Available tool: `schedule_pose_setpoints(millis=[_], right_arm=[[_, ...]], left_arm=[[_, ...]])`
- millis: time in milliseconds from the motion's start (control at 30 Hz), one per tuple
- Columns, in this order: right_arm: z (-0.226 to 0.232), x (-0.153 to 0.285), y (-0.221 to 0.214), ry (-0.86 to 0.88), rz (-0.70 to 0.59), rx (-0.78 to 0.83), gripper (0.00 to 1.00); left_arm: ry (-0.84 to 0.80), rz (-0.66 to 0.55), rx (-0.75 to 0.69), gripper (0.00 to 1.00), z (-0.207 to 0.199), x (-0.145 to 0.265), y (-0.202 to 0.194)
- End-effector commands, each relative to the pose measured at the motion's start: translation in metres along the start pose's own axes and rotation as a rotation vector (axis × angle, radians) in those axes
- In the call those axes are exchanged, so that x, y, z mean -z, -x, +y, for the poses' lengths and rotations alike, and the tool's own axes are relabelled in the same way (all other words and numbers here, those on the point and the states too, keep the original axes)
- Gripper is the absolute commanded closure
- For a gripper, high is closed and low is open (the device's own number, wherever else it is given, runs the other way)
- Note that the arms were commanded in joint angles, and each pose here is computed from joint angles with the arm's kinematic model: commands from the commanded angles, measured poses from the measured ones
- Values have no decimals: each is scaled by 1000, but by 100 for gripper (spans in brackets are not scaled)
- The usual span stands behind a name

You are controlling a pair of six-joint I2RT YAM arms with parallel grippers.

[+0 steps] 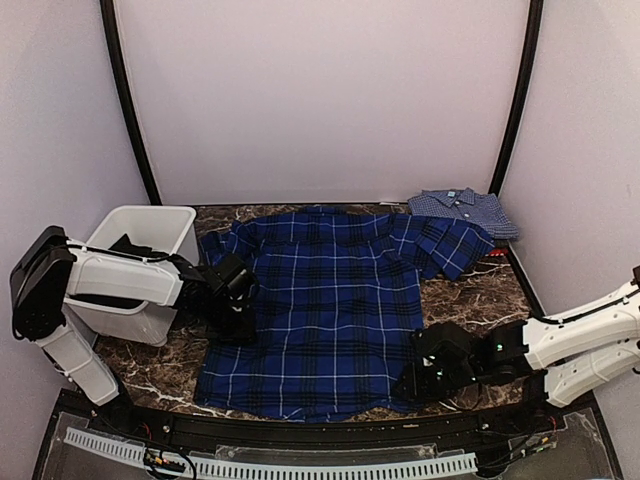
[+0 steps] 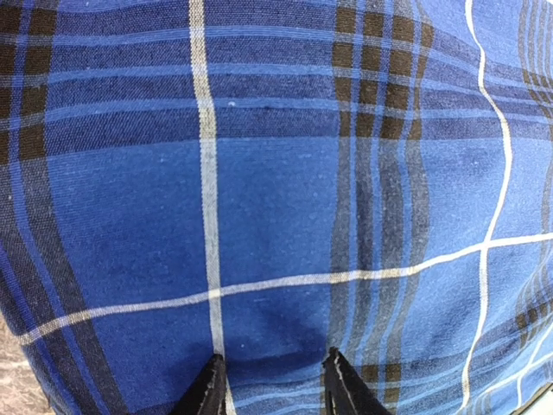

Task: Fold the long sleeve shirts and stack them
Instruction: Flatten out the crumpled shirt at the center of the board.

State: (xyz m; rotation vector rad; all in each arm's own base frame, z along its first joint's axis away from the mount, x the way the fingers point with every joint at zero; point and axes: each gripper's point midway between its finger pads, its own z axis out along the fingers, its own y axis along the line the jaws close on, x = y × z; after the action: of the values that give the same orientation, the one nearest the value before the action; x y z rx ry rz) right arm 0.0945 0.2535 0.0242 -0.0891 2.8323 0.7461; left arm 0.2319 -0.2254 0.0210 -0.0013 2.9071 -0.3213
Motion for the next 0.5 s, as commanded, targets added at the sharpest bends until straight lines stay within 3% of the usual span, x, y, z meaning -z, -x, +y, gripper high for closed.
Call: schedule_pose_setpoints(millis=[0, 300, 467], right_arm=[[-36, 3, -24, -90, 68, -47, 62], [-32, 28, -14, -61, 13, -58, 58], [-13, 51, 16, -66, -108, -36, 52]], left_arm=[[65, 33, -3, 62, 23, -1, -16], [64, 35, -27, 62, 23, 2, -17], [24, -6, -69, 61, 8, 17, 0]])
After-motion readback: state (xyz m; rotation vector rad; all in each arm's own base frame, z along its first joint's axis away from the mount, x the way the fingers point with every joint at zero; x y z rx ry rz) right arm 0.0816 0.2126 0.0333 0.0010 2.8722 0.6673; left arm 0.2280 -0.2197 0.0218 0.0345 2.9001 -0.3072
